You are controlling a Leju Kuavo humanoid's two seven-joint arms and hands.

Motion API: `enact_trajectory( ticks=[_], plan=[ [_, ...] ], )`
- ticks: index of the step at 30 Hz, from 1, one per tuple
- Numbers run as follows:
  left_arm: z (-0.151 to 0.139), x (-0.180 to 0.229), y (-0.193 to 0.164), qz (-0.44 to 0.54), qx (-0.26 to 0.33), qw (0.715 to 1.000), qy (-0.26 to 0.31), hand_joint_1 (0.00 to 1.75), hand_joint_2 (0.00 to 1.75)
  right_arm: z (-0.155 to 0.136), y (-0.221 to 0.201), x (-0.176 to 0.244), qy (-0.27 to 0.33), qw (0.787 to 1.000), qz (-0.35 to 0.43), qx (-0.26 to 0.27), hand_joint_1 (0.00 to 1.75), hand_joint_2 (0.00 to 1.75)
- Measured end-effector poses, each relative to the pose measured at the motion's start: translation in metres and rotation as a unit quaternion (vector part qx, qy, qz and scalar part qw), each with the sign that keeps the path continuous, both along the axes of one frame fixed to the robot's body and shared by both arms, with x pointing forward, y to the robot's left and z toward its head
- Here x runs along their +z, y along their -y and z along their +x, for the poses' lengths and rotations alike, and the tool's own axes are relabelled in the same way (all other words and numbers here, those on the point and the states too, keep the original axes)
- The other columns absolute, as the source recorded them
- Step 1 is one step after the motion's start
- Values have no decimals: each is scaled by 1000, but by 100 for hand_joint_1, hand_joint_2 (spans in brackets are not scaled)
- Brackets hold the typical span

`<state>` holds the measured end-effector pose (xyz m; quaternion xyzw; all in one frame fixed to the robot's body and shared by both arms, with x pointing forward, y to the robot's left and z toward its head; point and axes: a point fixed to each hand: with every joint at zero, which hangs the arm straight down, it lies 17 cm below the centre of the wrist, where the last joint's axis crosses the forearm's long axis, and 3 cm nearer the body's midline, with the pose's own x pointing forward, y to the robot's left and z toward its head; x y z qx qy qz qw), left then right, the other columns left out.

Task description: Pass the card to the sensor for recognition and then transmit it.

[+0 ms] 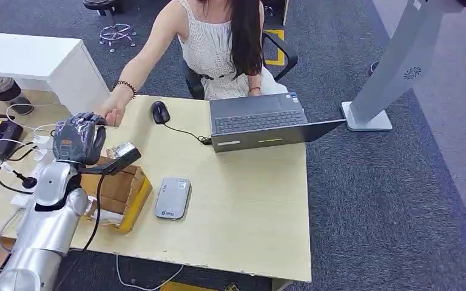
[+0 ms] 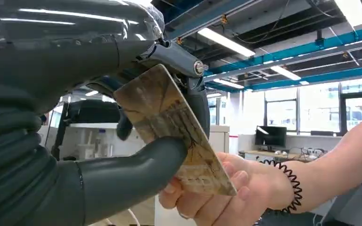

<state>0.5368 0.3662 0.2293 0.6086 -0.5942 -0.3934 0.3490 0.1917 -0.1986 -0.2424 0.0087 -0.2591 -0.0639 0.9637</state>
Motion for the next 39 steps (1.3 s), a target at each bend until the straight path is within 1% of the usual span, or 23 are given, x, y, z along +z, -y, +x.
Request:
enact_trajectory(
  ticks=[4,9,12,15,20,24,29,32,34,39],
  plan=[
    [0,-1,1,-2,-4,1000,-2,175,175,0,0,0,0,1000,0,0,0,0],
    [0,-11,5,-20,-16,999,-21,175,175,0,0,0,1,1000,0,0,0,0],
    [-4,-12,13,-22,-23,999,-17,175,175,-1,0,0,1,1000,0,0,0,0],
    [-10,-11,29,-21,-36,999,-11,175,175,-2,0,0,0,1000,0,0,0,0],
    [-21,-9,68,-13,-68,998,-5,175,175,-3,-1,0,1,1000,0,-1,0,0],
    [-31,-8,106,-5,-99,995,-9,175,175,-3,-3,0,3,1000,3,-7,0,0],
    [-39,-14,145,3,-129,991,-32,175,175,-5,-4,0,3,1000,4,-8,0,0],
    [-45,-16,162,4,-144,989,-37,175,175,-6,-4,0,3,1000,4,-8,0,0],
    [-46,-17,168,5,-150,988,-40,175,175,-7,-4,-1,2,1000,4,-8,0,0],
    [-48,-43,183,23,-156,983,-90,175,175,-9,-4,-1,1,1000,6,-11,0,0]
  ],
)
